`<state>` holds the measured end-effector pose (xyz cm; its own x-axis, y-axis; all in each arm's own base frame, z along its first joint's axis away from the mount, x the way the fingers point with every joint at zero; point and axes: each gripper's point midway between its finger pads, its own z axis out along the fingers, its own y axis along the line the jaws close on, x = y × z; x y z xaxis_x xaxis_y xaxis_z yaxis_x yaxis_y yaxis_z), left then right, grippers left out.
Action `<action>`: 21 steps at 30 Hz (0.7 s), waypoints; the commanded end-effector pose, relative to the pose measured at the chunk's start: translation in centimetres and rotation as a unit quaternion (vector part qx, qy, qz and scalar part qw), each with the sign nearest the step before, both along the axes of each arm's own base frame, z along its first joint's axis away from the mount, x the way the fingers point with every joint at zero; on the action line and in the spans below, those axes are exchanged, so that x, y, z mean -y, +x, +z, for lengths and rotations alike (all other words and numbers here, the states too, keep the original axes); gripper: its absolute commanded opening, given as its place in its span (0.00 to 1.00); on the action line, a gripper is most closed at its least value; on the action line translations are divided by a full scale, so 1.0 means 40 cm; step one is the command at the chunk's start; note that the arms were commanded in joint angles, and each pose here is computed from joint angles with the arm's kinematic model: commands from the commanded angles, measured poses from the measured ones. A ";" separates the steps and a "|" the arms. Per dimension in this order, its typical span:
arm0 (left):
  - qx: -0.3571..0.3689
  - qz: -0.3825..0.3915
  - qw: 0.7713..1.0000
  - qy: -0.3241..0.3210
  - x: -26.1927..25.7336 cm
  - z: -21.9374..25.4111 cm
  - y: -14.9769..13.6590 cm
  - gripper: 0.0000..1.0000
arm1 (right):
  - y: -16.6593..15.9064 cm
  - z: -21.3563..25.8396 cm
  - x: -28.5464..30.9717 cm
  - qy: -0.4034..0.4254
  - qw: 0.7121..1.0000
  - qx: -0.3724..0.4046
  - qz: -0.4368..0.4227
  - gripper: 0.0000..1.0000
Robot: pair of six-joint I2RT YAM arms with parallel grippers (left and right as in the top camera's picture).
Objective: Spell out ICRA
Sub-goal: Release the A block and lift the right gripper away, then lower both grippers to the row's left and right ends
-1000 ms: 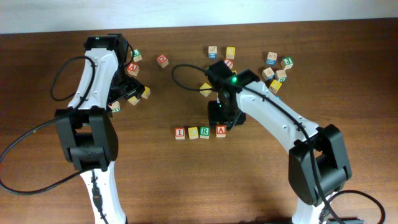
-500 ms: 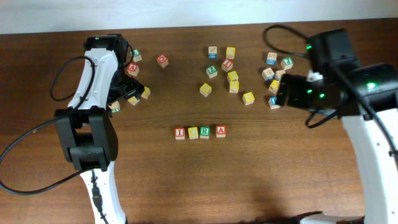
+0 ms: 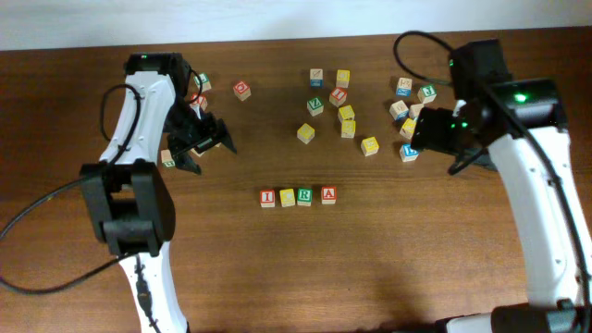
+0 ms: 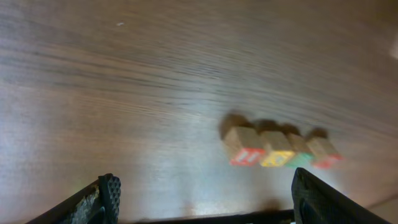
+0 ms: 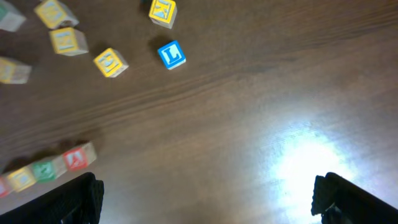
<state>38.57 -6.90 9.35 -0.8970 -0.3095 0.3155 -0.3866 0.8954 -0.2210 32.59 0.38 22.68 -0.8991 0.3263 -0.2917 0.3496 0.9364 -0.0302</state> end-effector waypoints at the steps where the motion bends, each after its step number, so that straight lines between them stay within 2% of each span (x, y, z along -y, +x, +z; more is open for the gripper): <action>1: 0.176 -0.053 0.983 -0.025 0.009 0.275 -0.010 0.80 | 0.002 -0.111 0.026 -0.026 0.998 -0.053 -0.005 0.98; 4: 0.289 -0.051 0.954 0.062 -0.062 0.467 -0.086 0.82 | 0.004 -0.150 0.023 -0.026 0.997 -0.078 -0.005 0.98; 5: 0.298 -0.050 0.951 0.071 -0.070 0.487 -0.101 0.86 | 0.005 -0.152 0.023 -0.026 0.997 -0.079 -0.005 0.98; 7: 0.305 -0.048 0.946 0.095 -0.093 0.534 -0.173 0.88 | 0.011 -0.153 0.014 -0.016 0.997 -0.074 -0.003 0.98; 9: 0.277 -0.040 0.956 0.093 -0.093 0.524 -0.211 0.85 | 0.020 -0.155 -0.015 0.016 0.998 -0.067 0.003 0.98; 12: 0.233 -0.031 0.968 0.092 -0.090 0.465 -0.228 0.87 | 0.036 -0.154 -0.025 0.028 0.998 -0.055 0.005 0.98; 14: 0.203 -0.044 0.974 0.090 -0.077 0.402 -0.235 0.91 | 0.038 -0.153 -0.025 0.028 0.998 -0.053 0.005 0.98; 15: 0.196 -0.048 0.975 0.090 -0.071 0.376 -0.232 0.99 | 0.042 -0.153 -0.026 0.028 0.998 -0.050 0.006 0.98; 16: 0.194 -0.052 0.976 0.089 -0.065 0.349 -0.224 1.00 | 0.049 -0.153 -0.028 0.030 0.999 -0.044 0.006 0.98; 17: 0.199 -0.053 0.975 0.089 -0.062 0.328 -0.210 0.85 | 0.057 -0.153 -0.032 0.035 0.999 -0.038 0.008 0.98; 18: 0.201 -0.052 0.974 0.088 -0.061 0.312 -0.202 0.77 | 0.065 -0.156 -0.038 0.041 0.999 -0.032 0.009 0.98; 19: 0.199 -0.052 0.975 0.084 -0.058 0.298 -0.200 0.71 | 0.070 -0.159 -0.043 0.046 0.998 -0.028 0.011 0.98; 20: 0.191 -0.055 0.977 0.080 -0.051 0.278 -0.205 0.70 | 0.072 -0.165 -0.049 0.053 0.998 -0.027 0.012 0.99; 21: 0.183 -0.060 0.978 0.074 -0.041 0.253 -0.210 0.62 | 0.073 -0.172 -0.055 0.059 0.998 -0.027 0.014 0.95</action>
